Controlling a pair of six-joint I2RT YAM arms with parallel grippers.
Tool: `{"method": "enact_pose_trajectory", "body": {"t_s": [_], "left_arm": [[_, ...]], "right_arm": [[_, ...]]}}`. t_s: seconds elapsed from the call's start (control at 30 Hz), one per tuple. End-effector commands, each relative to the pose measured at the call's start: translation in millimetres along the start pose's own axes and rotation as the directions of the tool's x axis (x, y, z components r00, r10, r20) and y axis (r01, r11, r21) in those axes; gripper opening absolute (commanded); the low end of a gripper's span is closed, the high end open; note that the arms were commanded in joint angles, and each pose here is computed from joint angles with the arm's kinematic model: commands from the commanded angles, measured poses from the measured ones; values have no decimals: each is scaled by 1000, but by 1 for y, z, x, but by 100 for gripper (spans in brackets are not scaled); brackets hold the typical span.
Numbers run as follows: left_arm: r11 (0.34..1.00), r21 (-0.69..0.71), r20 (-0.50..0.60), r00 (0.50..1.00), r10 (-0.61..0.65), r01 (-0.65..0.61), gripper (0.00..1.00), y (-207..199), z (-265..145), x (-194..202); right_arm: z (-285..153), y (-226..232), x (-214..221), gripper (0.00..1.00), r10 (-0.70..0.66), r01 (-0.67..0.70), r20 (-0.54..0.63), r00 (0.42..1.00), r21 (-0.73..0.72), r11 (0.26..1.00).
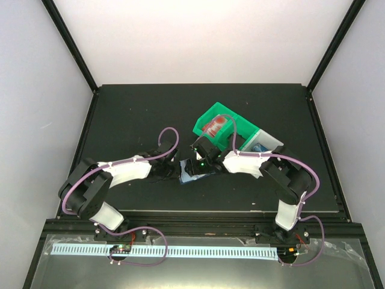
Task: Put the credit cards into the card holder
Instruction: Insert the credit card into the card holder.
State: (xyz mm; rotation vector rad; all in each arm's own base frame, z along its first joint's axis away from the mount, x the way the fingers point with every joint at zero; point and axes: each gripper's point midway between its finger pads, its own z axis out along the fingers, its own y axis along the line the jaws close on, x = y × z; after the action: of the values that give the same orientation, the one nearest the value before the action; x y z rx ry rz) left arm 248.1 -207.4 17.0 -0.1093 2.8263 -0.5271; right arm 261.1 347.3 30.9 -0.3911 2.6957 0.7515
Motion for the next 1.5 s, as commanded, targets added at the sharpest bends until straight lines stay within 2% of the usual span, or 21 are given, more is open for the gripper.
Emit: {"method": "enact_pose_trajectory", "body": {"t_s": [0.0, 0.23, 0.73, 1.03, 1.47], "left_arm": [[999, -37, -31, 999, -16, 15, 19, 11, 11, 8], [999, -36, -24, 1000, -18, 17, 19, 10, 9, 6], [999, -39, -31, 999, -20, 19, 18, 11, 11, 8], [999, -39, -30, 999, -21, 20, 18, 11, 11, 8], [999, -33, -30, 999, -21, 20, 18, 9, 11, 7]], "right_arm": [[-12, 1, -15, 61, -46, 44, 50, 998, 49, 998], [-21, -8, -25, 66, -79, 68, 83, 993, 124, 990], [6, -4, -11, 64, -73, 74, -14, 997, 75, 994], [4, -11, -18, 66, -87, 85, 11, 996, 130, 988], [6, 26, 2, 64, -74, 66, -70, 995, -108, 992]]}}
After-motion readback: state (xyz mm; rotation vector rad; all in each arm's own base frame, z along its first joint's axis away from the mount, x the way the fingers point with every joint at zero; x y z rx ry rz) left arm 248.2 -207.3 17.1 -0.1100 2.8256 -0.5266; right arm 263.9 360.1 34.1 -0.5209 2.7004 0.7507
